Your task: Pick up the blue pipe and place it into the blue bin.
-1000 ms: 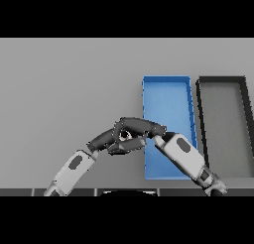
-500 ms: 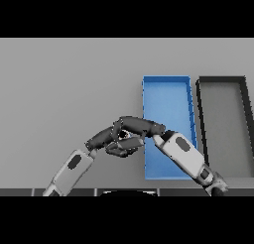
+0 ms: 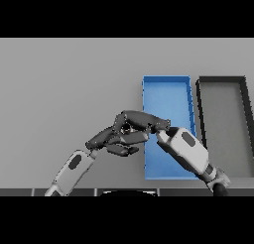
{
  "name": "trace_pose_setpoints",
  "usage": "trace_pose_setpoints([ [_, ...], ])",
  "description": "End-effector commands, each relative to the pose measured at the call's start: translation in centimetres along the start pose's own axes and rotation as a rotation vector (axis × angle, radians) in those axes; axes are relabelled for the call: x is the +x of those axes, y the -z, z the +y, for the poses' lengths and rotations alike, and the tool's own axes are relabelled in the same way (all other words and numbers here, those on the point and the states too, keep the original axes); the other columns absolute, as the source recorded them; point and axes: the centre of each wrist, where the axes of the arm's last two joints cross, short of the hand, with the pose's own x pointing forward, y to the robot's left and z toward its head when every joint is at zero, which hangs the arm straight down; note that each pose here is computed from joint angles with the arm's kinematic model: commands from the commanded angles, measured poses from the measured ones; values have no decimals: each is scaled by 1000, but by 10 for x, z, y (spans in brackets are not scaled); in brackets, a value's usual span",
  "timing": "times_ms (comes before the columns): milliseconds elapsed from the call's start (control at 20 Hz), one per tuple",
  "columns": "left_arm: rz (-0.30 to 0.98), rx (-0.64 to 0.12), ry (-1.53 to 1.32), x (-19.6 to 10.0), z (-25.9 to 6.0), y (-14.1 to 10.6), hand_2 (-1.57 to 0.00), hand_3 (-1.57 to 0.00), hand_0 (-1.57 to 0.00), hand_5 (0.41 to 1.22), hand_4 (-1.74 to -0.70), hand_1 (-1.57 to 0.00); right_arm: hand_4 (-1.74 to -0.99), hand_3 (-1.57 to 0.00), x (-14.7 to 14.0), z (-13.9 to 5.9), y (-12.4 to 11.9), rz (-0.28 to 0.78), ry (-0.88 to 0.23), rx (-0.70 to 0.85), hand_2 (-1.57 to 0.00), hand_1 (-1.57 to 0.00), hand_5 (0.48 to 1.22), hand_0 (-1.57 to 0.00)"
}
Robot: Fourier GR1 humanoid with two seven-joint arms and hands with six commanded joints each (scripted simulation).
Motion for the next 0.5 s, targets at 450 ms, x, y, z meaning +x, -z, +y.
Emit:
trace_pose_setpoints([
  [450,1,-17,9,3,-3,-6,0,0,0,502,-908,0,-1724,-1571,116,-58,2,-194,53,-163,-1571,-1571,1117,-1571],
])
